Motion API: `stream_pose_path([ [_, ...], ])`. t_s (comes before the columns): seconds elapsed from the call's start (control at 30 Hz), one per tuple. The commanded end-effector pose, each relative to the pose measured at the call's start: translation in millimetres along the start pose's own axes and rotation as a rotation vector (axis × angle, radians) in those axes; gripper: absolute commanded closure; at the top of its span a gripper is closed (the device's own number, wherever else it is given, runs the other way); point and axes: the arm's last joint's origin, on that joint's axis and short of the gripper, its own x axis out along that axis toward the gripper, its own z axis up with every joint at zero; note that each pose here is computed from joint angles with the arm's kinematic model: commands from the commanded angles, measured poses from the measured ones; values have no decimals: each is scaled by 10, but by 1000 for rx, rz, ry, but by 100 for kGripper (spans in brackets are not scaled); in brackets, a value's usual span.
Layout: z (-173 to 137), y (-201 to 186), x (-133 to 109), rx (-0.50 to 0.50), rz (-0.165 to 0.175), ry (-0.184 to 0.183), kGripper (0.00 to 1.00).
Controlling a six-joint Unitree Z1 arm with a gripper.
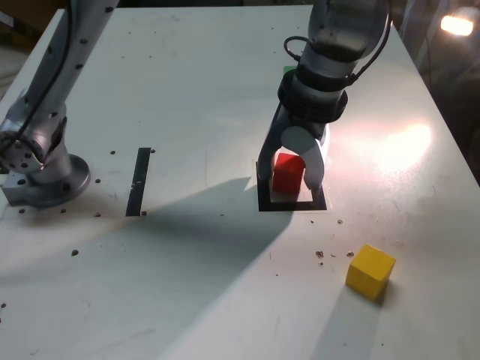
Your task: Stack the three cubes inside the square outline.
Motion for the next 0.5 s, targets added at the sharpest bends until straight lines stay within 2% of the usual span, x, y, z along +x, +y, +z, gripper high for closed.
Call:
stream_pose_path([
  [0.0,3,-5,15,0,-1,4,0],
  [0.13,-11,-12,-3,1,3,1,0],
  [0.23,-43,-39,-67,3,25,-9,0],
  [0.33,-96,-93,-172,7,69,-16,0],
  [0.47,-166,-188,-338,24,139,0,0],
])
